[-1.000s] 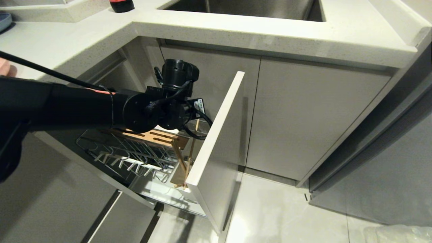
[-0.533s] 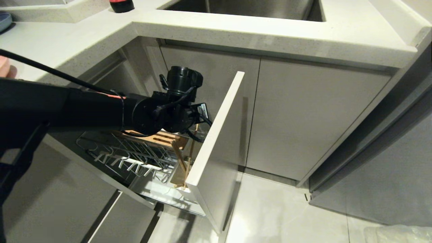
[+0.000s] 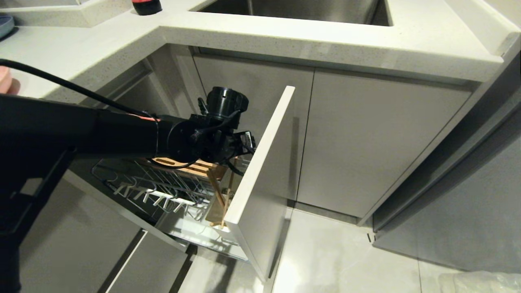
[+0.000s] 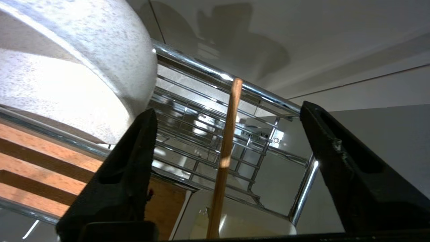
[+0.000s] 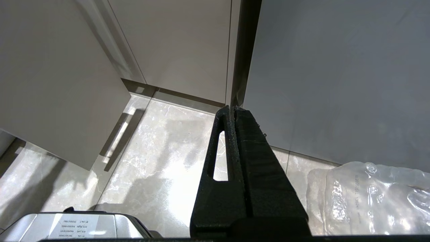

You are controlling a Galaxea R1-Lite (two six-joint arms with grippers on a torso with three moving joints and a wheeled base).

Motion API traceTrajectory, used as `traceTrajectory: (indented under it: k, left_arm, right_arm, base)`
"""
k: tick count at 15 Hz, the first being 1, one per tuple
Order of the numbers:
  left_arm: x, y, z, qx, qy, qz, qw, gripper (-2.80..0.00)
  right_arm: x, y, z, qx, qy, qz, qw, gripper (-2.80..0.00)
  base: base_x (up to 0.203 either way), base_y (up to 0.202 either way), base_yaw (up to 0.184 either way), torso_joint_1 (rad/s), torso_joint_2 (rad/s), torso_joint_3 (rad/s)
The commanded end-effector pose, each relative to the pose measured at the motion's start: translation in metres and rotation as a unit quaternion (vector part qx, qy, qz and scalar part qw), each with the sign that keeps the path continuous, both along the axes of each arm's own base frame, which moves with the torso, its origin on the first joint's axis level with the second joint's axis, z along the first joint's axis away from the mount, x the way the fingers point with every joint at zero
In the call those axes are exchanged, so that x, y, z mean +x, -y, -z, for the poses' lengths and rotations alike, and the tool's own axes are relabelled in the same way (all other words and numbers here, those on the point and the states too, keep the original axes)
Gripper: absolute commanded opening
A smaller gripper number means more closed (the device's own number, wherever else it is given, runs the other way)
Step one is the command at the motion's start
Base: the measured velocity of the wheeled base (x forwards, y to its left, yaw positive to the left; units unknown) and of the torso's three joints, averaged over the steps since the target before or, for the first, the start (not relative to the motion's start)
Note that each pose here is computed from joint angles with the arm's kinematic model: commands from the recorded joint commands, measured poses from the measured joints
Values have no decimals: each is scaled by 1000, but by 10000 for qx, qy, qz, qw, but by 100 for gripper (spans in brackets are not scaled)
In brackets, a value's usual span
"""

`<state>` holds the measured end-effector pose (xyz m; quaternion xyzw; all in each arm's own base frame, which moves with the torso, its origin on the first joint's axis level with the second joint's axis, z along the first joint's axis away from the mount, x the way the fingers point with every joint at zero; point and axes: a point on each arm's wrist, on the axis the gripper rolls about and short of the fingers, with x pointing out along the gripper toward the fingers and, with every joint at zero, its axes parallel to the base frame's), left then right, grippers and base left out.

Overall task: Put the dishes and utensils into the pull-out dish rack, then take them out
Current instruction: Pick up the spoon and place it in the cupboard

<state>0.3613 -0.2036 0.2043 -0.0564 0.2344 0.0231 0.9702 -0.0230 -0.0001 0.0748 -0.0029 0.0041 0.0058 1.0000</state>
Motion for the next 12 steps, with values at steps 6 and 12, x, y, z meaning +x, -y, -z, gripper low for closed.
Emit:
traceTrajectory:
  k: [6,12]
  left_arm:
    - [5,1,7,98,-121,207,9997,0]
    - [6,0,8,105,-141,220,9996,0]
  right_arm:
    - [0,0,0,-2,2,-4,10000,-280]
    - [0,0,0,-2,3,-4,10000,-280]
  base:
    - [0,0,0,0,0,0]
    - [0,0,0,0,0,0]
